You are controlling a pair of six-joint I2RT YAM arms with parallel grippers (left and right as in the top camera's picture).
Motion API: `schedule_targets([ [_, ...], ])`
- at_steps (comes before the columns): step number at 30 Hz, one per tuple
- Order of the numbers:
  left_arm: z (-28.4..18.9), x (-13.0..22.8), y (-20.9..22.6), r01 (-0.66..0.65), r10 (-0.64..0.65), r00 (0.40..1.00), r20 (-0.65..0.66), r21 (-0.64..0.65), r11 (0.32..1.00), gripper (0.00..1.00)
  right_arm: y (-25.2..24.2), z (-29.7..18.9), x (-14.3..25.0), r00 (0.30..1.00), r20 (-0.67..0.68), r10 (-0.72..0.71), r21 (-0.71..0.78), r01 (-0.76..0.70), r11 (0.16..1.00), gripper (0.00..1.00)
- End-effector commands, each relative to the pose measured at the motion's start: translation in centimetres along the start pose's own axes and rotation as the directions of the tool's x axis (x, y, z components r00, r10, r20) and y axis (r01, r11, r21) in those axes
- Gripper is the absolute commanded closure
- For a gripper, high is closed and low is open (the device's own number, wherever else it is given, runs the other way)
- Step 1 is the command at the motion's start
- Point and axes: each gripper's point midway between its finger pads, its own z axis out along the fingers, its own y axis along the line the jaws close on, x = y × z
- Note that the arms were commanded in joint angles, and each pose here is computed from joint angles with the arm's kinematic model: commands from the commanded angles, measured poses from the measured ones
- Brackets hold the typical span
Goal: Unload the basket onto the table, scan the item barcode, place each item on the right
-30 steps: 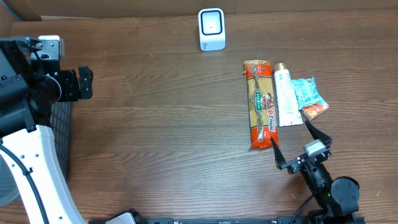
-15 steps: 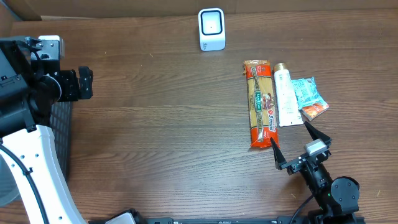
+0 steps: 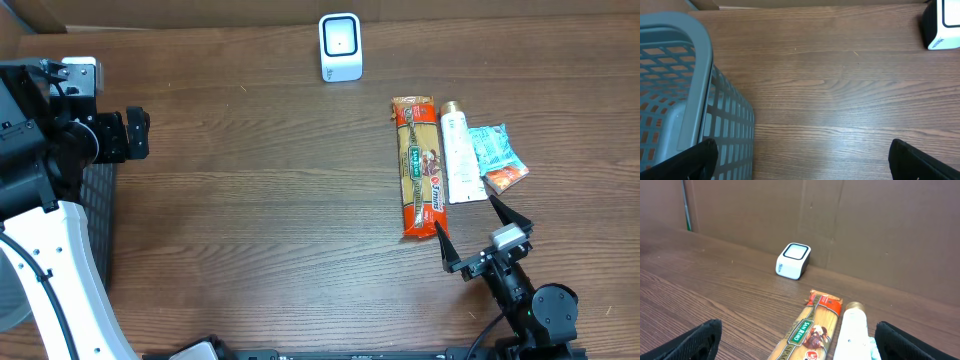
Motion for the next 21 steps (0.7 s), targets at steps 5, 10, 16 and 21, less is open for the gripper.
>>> schedule_targets([
  [5,-0.5,-0.6,-0.1,-0.023,0.022,1.000,0.022,0.002,1.000,0.00,-0.1,0.0,0.2,1.000,0.004,0.006,0.004,-0.006,1.000,0.00],
  [10,-2.9,-0.9,-1.0,-0.038,0.039,0.997,0.067,-0.016,0.999,0.00,-0.1,0.0,0.2,1.000,0.004,0.006,0.004,-0.006,1.000,0.00],
  [16,-5.6,-1.5,-5.7,-0.001,-0.015,0.961,0.275,0.058,0.998,0.00,-0.1,0.0,0.2,1.000,0.004,0.006,0.004,-0.006,1.000,0.00],
  [21,-5.3,0.3,-8.4,0.052,-0.108,0.893,0.437,0.139,0.989,0.00,-0.1,0.0,0.2,1.000,0.004,0.006,0.004,-0.006,1.000,0.00],
])
